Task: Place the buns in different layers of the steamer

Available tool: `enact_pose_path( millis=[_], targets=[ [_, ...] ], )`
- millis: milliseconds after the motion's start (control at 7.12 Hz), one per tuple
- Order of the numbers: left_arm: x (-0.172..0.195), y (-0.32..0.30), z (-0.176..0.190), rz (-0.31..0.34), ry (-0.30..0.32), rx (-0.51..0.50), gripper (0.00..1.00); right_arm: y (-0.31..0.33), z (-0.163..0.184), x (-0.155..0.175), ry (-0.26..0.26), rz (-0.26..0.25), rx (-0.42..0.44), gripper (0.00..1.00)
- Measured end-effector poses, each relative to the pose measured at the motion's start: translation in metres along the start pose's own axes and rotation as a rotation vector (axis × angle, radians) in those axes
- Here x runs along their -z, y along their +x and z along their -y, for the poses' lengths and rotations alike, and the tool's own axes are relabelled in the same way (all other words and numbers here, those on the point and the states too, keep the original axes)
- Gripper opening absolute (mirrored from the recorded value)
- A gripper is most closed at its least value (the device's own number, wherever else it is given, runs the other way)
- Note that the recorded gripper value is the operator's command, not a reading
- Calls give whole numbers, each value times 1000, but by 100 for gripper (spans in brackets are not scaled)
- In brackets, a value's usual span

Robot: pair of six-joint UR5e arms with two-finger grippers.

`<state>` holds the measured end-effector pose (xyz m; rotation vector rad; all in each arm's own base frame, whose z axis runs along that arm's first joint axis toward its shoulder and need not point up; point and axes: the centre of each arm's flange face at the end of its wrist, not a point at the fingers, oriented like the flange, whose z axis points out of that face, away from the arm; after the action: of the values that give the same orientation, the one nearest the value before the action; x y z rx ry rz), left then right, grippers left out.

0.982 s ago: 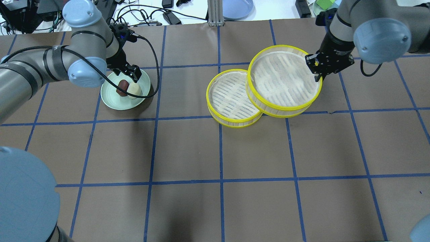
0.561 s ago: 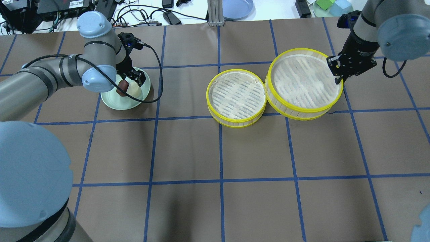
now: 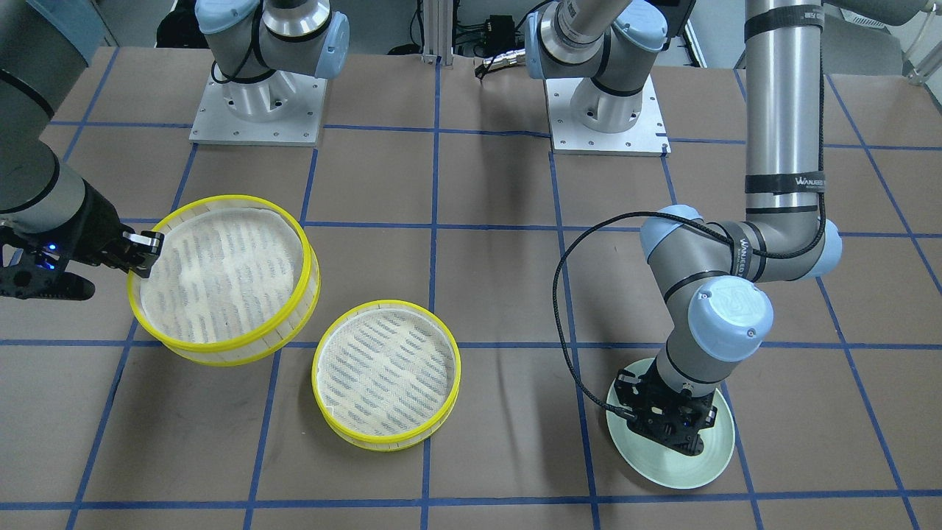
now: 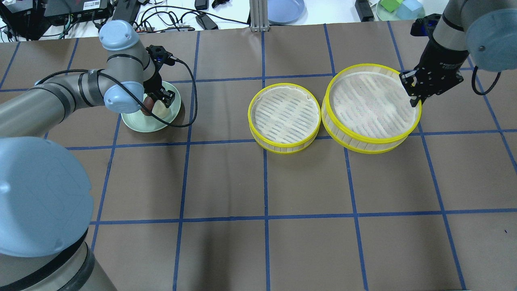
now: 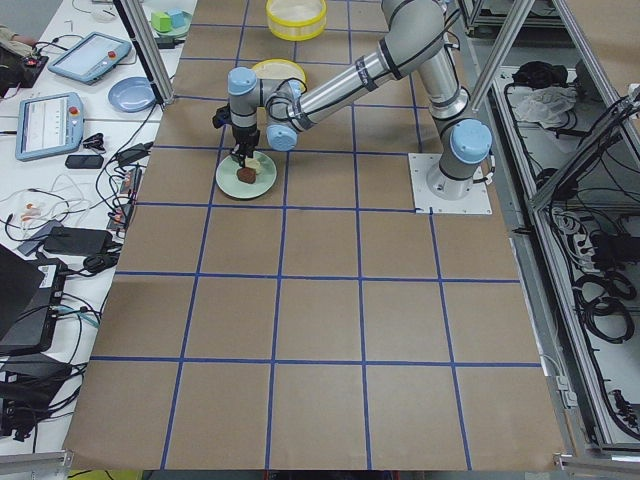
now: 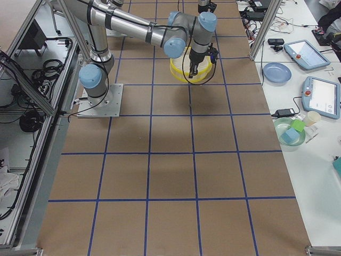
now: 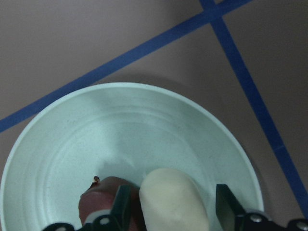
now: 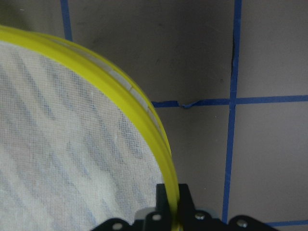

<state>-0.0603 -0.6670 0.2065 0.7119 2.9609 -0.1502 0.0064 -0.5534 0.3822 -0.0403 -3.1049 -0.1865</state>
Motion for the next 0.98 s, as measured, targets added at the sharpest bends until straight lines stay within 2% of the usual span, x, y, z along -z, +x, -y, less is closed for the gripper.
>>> enact_pose_path(
  millis=[281,702,982],
  targets=[
    [3,-3,1,6,3,-6,0,-9,-12,-10,-11,-3,15,0],
    [30,-6,3,25,41,4,0,-22,-14,-11,44,-10,31,0],
    [66,2,8,7,98,99,0,-33,-14,-9,57,-20,57,0]
  ],
)
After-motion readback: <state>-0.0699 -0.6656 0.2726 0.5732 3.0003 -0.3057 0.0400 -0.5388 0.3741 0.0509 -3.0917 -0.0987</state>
